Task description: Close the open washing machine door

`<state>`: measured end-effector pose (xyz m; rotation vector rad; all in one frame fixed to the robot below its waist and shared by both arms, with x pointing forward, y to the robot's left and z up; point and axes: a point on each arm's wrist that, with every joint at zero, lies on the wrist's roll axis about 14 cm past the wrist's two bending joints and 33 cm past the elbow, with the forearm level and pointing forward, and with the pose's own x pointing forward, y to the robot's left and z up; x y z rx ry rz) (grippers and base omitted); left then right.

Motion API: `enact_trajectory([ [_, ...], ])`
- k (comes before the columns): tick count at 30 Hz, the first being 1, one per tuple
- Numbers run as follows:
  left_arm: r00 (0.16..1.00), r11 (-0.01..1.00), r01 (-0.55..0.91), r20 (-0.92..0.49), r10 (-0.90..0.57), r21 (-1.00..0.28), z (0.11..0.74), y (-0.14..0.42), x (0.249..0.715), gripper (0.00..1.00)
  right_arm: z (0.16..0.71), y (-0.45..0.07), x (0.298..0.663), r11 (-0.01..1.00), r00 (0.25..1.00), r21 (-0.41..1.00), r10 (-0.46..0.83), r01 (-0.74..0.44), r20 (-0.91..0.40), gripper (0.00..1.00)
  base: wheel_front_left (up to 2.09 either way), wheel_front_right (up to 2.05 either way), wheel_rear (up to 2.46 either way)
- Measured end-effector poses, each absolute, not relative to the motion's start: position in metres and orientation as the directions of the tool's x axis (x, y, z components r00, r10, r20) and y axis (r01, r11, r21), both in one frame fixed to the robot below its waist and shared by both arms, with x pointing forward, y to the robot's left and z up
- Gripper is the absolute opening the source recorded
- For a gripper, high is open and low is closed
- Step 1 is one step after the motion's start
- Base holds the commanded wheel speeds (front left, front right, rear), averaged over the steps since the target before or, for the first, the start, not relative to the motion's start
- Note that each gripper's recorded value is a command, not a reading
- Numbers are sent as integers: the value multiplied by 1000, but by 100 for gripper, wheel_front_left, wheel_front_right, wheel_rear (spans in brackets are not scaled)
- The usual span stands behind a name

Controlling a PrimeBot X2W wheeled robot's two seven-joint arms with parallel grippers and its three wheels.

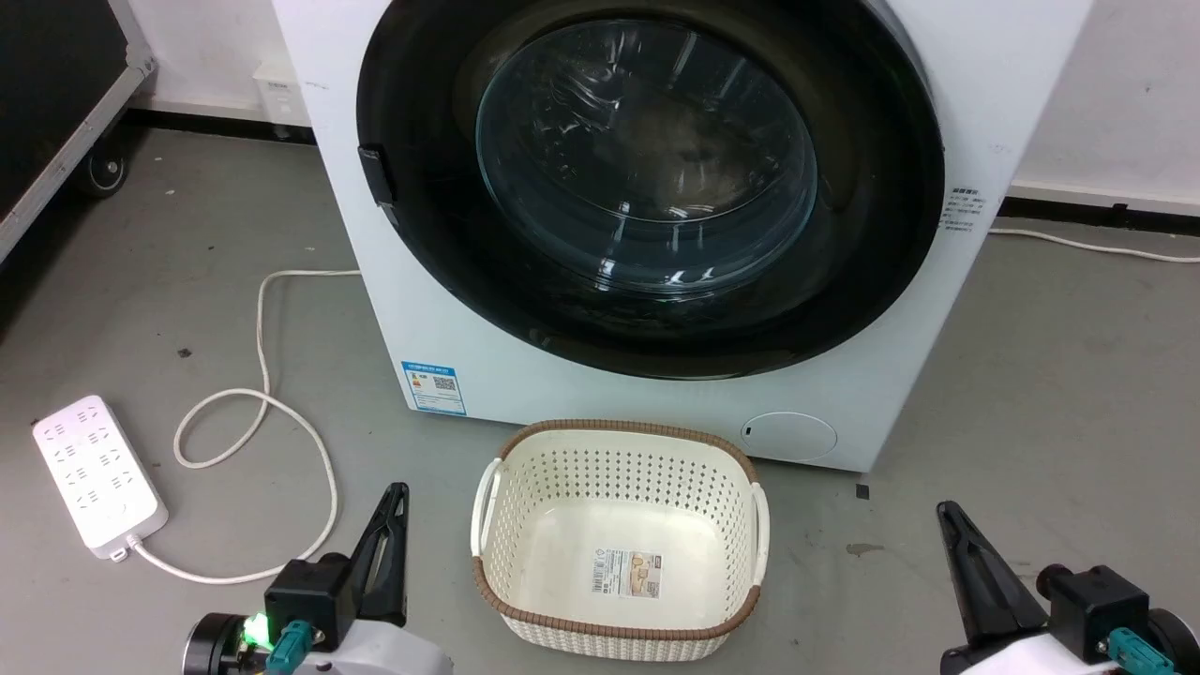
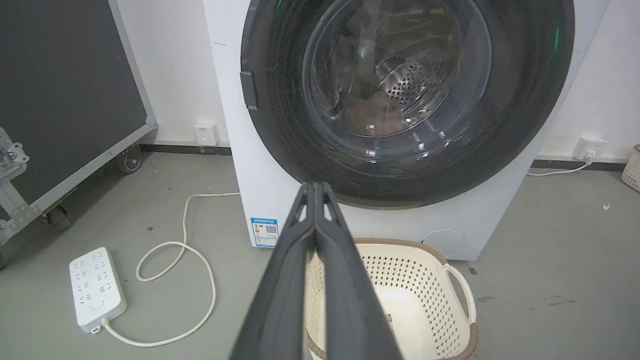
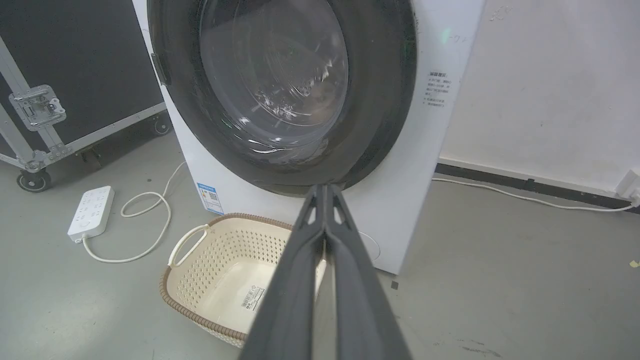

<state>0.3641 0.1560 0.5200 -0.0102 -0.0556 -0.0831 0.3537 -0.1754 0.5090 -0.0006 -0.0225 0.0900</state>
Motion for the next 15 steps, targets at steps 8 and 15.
enact_trajectory([
  [8,996,997,74,45,-74,-2,520,158,365,0,511,-174,356,995,995,-10,96,-96,18,0,0,0,0],
  [15,997,998,67,36,-67,3,520,160,366,0,511,-172,357,995,995,-12,99,-99,9,0,0,0,0],
])
